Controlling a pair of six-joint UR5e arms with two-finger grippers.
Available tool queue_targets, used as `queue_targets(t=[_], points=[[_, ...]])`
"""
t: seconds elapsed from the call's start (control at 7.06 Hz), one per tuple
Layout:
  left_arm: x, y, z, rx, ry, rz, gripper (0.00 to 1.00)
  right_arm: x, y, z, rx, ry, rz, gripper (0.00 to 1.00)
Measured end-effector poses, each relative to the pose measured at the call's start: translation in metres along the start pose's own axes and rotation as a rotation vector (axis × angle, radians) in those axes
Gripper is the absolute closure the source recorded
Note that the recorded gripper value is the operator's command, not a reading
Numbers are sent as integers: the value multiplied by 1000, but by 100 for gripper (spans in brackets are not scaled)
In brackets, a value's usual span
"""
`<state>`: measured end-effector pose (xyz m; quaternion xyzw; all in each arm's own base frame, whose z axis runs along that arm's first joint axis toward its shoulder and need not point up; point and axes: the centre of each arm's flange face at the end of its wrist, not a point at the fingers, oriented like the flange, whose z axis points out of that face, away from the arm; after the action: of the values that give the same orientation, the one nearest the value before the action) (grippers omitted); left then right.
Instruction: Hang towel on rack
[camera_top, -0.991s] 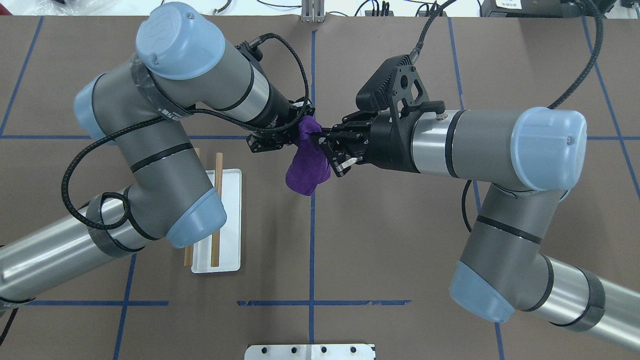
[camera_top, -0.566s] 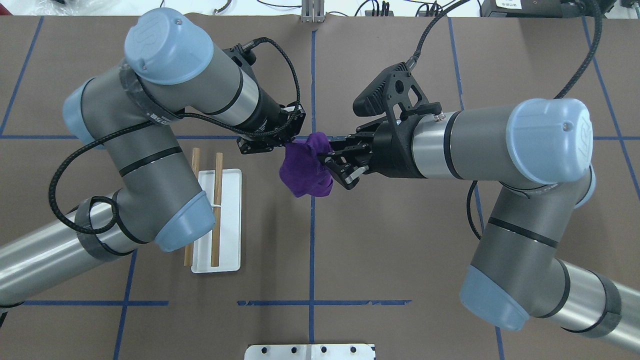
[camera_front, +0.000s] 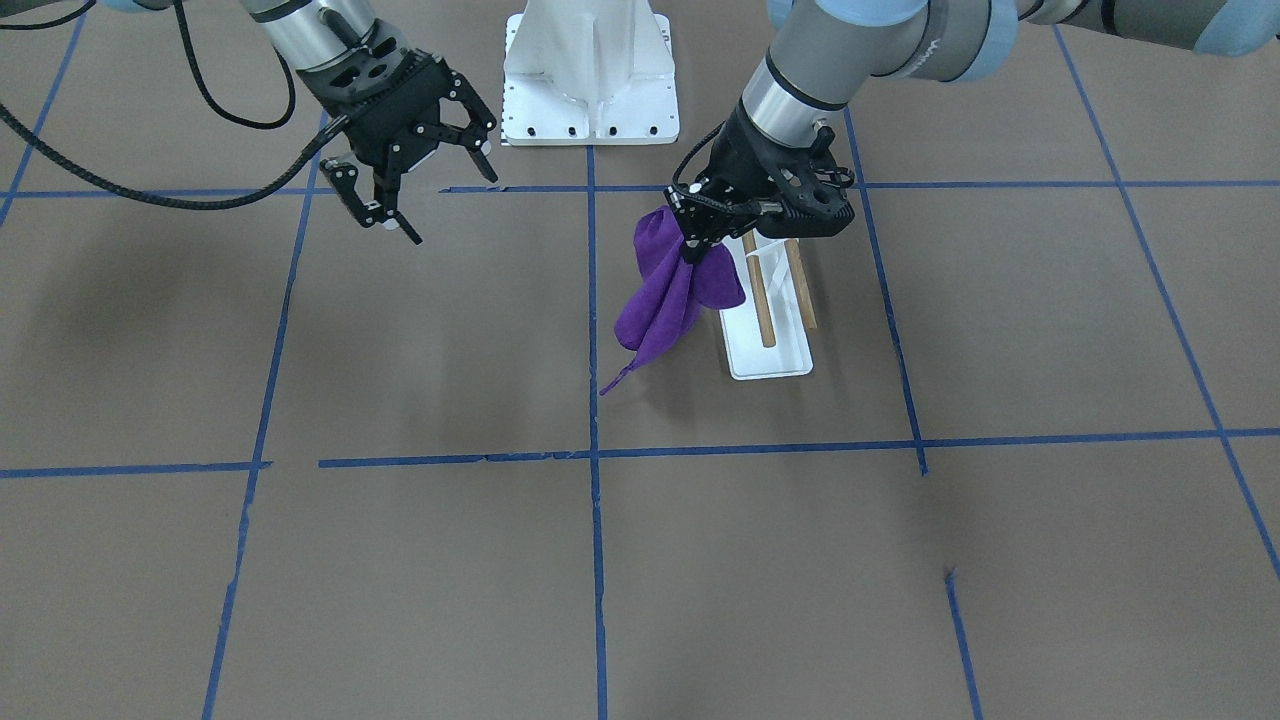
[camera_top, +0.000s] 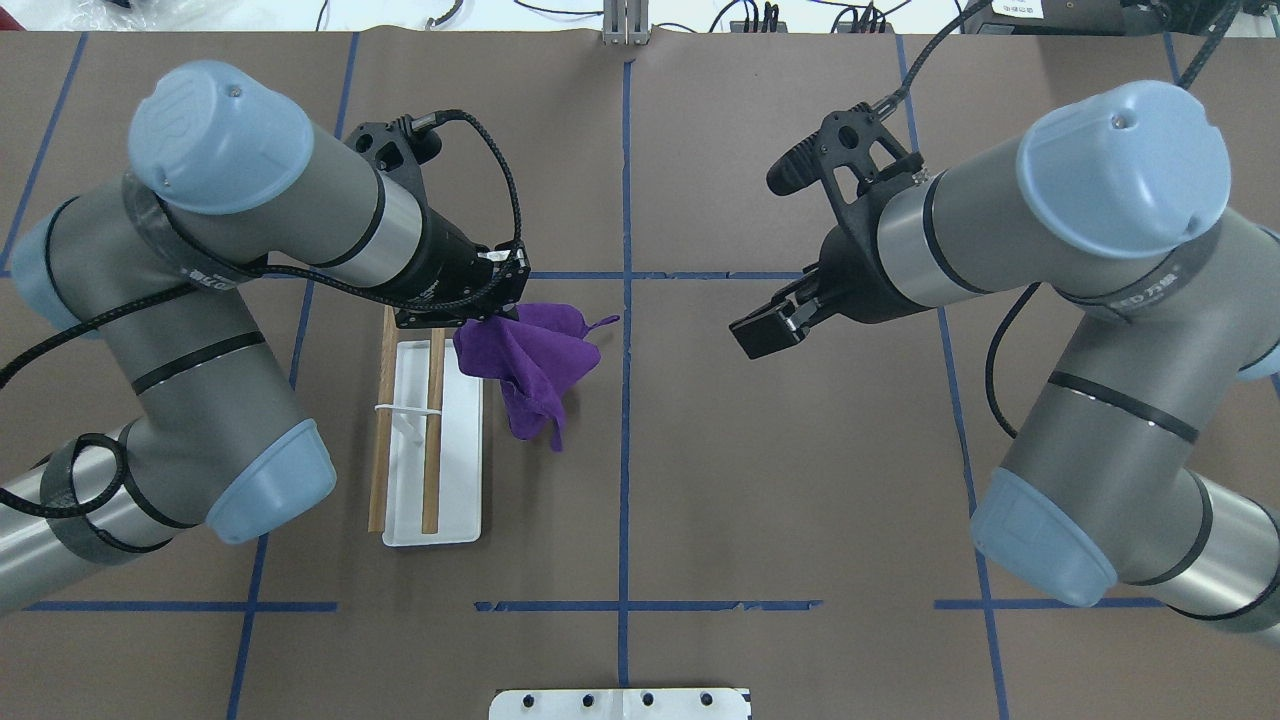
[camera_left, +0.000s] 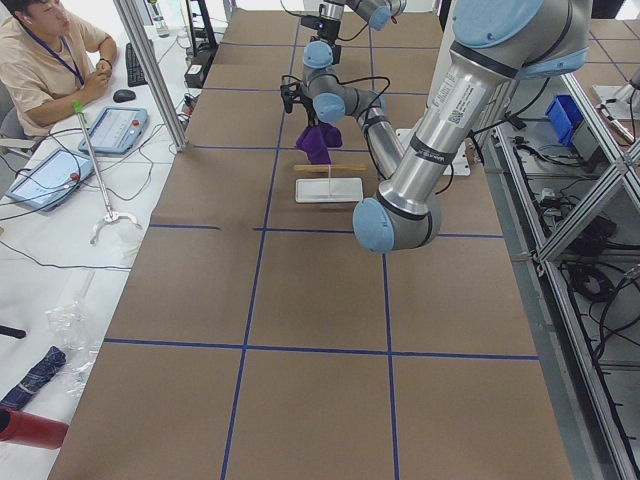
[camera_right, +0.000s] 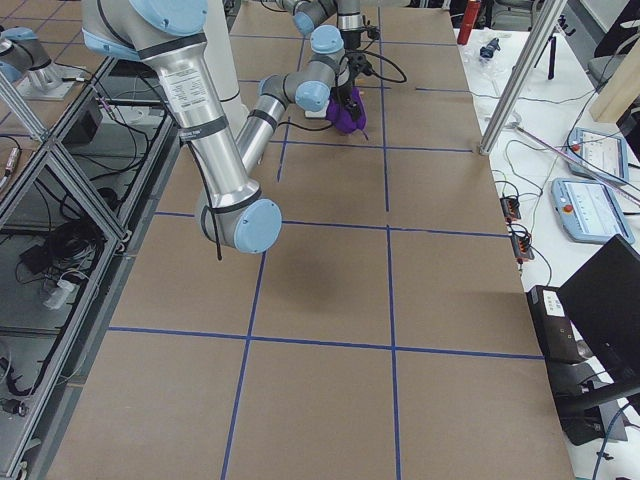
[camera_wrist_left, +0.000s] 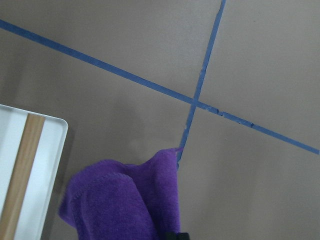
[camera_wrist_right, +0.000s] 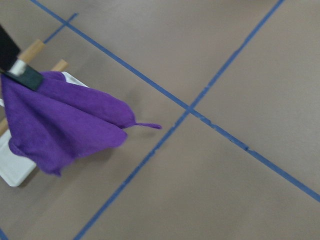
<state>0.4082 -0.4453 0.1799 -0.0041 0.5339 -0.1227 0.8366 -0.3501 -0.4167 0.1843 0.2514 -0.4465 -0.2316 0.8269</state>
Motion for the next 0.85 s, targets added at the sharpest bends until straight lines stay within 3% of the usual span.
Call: queue_targets(t=[0.42,0.85], points=[[-87,-3,-1,-5,-90,216,100,78,14,7,-182,162,-22,0],[-145,-13,2,-23,-167,371,100,139,33,-2,-275,236,-71,0]])
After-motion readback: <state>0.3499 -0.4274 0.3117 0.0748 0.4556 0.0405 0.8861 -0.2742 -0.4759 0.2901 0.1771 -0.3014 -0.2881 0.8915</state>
